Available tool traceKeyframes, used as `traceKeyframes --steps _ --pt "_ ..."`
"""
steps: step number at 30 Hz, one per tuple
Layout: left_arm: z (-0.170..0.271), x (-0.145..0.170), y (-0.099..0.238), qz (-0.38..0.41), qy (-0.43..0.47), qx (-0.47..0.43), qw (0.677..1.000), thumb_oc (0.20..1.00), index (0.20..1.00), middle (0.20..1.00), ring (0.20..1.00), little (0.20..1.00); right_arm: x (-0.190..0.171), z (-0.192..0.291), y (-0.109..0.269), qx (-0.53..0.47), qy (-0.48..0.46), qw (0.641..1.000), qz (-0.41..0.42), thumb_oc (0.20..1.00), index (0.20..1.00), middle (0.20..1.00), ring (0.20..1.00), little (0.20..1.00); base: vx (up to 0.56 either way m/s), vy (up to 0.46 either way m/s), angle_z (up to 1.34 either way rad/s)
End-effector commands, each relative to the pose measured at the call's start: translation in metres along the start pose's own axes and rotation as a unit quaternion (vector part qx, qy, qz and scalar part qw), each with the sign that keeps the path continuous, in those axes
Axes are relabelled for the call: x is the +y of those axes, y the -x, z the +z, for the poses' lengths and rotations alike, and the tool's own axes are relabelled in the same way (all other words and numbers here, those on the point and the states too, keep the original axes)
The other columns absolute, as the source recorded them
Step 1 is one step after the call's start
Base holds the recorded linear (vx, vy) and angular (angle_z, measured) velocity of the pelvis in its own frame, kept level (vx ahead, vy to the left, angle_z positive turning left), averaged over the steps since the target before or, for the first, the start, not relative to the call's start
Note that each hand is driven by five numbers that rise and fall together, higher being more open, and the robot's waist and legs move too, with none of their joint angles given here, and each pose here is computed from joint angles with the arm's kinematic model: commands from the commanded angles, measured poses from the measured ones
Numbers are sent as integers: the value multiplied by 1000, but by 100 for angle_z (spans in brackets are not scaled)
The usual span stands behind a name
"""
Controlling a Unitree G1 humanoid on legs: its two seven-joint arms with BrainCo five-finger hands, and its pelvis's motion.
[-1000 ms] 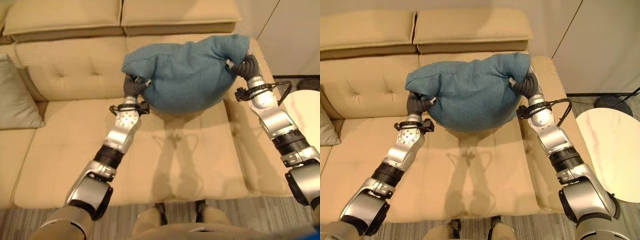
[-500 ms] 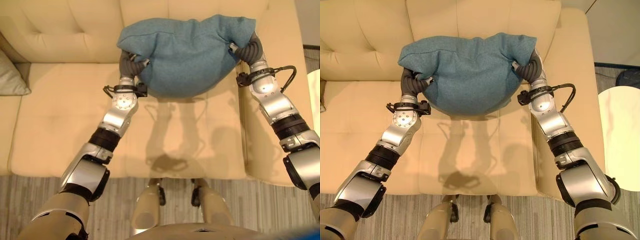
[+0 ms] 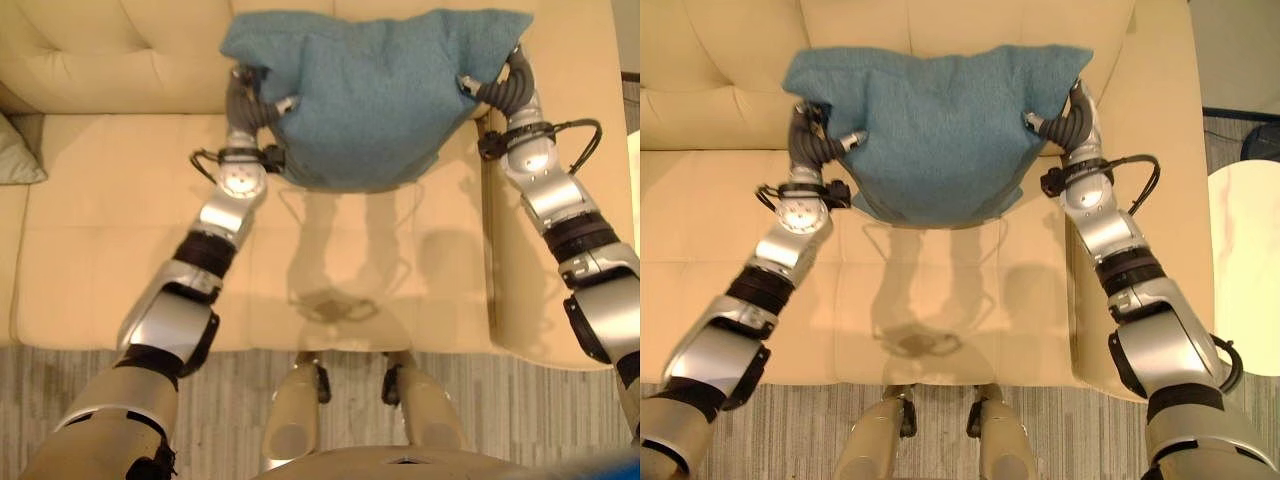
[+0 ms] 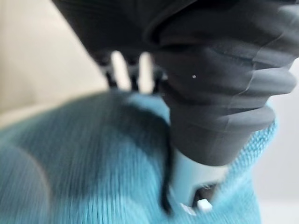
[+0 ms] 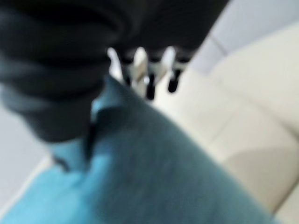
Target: Pick up all the scattered cushions and arrange them neatly on the sofa.
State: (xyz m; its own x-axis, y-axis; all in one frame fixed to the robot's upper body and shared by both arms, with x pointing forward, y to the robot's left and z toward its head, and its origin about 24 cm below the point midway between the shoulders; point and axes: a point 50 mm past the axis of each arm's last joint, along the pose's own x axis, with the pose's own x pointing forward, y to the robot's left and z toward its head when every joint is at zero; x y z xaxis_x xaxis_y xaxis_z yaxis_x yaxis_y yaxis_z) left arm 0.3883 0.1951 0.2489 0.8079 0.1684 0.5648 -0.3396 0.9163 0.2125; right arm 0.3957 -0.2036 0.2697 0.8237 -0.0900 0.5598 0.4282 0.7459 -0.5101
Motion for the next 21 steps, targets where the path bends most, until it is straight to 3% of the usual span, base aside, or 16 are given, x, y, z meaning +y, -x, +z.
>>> traceKeyframes --steps 1,5,13,17,21 --pt "-1 19 -12 60 -12 3 998 1000 1000 1000 1000 1000 -16 -2 -5 -8 51 998 -39 1000 1000 1000 1000 1000 0 0 0" --pt "-25 59 -9 141 -6 68 988 1000 1000 1000 1000 1000 -53 -32 -1 49 87 991 -85 1000 1000 1000 1000 1000 17 -5 -1" --pt "-44 106 10 183 -26 91 978 1000 1000 1000 1000 1000 -98 -70 22 104 122 980 -120 1000 1000 1000 1000 1000 29 0 -9" --pt "-55 111 35 157 -33 87 983 1000 1000 1000 1000 1000 -99 -91 52 118 113 982 -98 1000 1000 1000 1000 1000 40 6 -5" --pt "-83 112 81 91 -25 131 987 1000 1000 1000 1000 1000 -86 -115 103 145 82 985 -40 1000 1000 1000 1000 1000 74 -7 -8"
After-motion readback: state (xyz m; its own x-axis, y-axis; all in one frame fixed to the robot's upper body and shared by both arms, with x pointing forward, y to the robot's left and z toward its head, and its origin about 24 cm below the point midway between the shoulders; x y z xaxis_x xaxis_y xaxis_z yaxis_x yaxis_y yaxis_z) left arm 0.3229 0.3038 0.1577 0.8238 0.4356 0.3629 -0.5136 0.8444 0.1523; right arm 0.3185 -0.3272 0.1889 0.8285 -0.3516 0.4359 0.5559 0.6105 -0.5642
